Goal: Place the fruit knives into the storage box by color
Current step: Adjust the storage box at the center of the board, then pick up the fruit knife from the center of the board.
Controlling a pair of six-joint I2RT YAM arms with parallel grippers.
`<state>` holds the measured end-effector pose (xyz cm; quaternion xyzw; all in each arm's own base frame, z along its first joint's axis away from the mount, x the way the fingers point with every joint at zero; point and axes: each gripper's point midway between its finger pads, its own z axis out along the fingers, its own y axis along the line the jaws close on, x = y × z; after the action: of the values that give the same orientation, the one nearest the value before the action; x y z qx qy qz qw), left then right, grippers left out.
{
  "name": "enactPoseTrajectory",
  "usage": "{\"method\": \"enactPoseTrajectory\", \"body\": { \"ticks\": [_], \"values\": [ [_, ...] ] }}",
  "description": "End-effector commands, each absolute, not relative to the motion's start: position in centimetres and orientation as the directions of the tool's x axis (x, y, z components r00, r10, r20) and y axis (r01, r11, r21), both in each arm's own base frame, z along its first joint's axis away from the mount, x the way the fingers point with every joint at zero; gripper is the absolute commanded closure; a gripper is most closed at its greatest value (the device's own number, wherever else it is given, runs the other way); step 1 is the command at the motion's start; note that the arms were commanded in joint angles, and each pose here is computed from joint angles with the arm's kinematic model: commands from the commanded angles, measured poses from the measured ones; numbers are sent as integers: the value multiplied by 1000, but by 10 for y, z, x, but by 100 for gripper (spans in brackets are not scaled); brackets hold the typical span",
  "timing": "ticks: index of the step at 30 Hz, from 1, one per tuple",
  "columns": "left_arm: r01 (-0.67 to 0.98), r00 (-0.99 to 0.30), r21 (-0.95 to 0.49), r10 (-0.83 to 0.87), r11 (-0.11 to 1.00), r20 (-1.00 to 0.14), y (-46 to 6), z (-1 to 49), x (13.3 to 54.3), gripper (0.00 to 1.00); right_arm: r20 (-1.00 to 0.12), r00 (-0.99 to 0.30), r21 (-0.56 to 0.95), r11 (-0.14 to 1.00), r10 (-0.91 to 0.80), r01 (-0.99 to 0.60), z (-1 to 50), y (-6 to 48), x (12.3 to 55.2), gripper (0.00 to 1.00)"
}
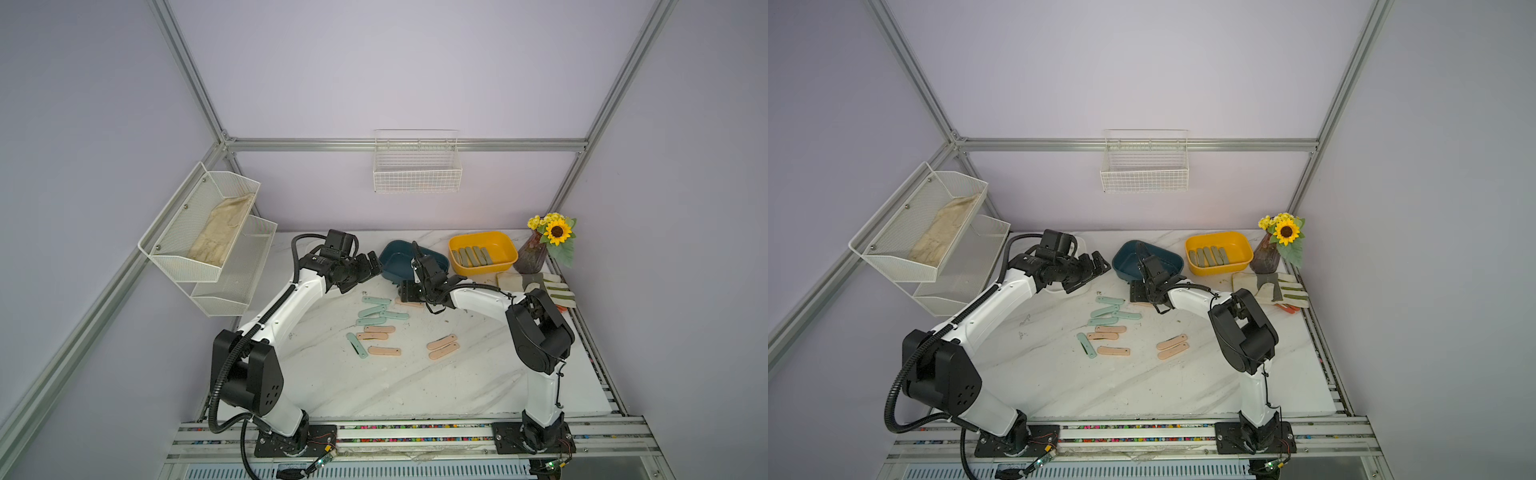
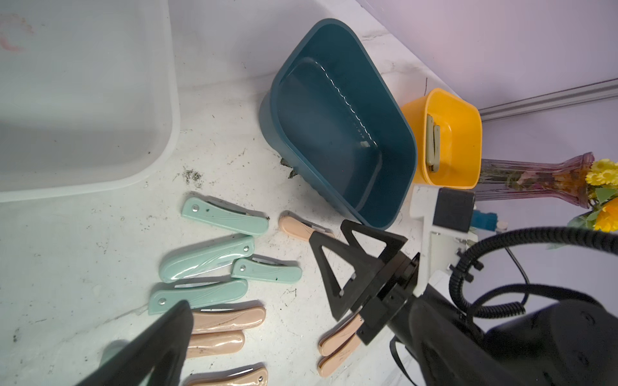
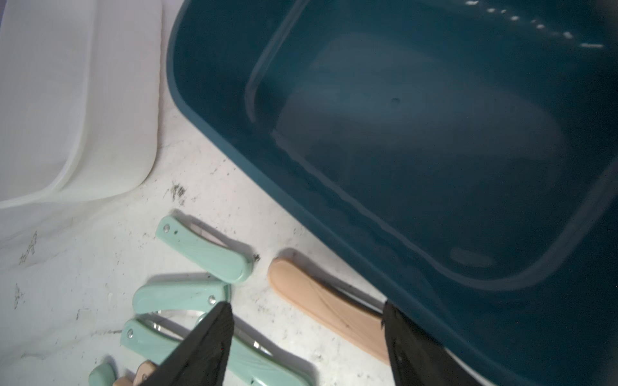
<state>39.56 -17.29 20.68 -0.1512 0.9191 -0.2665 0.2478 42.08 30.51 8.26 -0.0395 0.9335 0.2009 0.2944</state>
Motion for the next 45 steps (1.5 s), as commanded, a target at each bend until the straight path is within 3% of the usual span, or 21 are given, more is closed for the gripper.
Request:
{"method": "enactPoseTrajectory", "body": {
  "ticks": [1, 11, 17, 45],
  "values": [
    [-121, -829, -607, -417, 785, -374, -177, 213, 388, 0, -582, -809, 340, 928, 79, -154, 85, 290, 442, 26],
    [-124, -834, -622, -421, 773, -356, -180, 209, 382, 0, -592, -802, 329, 932, 78, -152, 85, 274, 477, 27],
    [-123, -838, -624, -418, 771, -351, -182, 206, 382, 0, -601, -799, 316, 918, 0, -238, 92, 277, 457, 28],
    [-103, -847, -644, -407, 758, -343, -188, 197, 382, 0, -513, -841, 268, 899, -170, -346, 39, 317, 401, 30]
  ]
}}
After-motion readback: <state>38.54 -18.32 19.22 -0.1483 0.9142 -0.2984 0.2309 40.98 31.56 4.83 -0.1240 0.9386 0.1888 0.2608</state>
